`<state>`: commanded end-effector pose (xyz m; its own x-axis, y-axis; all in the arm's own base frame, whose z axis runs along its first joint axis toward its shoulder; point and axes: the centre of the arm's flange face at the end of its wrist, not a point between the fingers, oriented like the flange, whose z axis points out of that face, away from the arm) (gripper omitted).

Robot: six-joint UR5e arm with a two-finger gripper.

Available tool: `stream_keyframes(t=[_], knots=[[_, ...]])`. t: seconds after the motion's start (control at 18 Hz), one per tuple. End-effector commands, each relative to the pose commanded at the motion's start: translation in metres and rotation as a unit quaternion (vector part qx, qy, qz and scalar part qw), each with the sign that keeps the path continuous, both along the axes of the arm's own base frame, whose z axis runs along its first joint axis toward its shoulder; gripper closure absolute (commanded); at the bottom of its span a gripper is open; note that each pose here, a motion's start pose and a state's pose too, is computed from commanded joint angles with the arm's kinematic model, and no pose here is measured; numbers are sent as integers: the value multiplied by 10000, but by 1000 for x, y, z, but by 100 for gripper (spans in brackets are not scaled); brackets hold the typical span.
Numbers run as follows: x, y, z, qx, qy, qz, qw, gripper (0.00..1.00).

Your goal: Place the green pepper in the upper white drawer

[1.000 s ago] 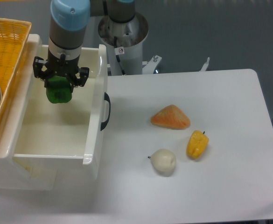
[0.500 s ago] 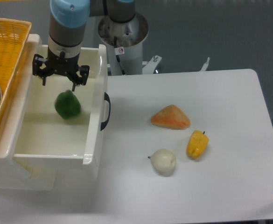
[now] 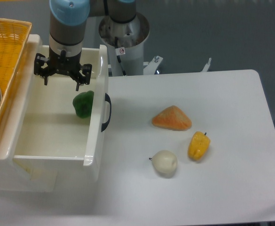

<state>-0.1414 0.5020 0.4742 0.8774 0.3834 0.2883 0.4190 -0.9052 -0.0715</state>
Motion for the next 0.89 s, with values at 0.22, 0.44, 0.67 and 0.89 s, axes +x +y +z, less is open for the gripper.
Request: stream_keyframes(t=[0.22,0.44,0.67,0.89], knots=[[-10,-11,18,159,102,130,9997,10],[-36,-27,30,282,211,437,9984,10],[-74,-42,47,470,396,579,9964,0],[-90,-59,59,571,544,561,9953,0]])
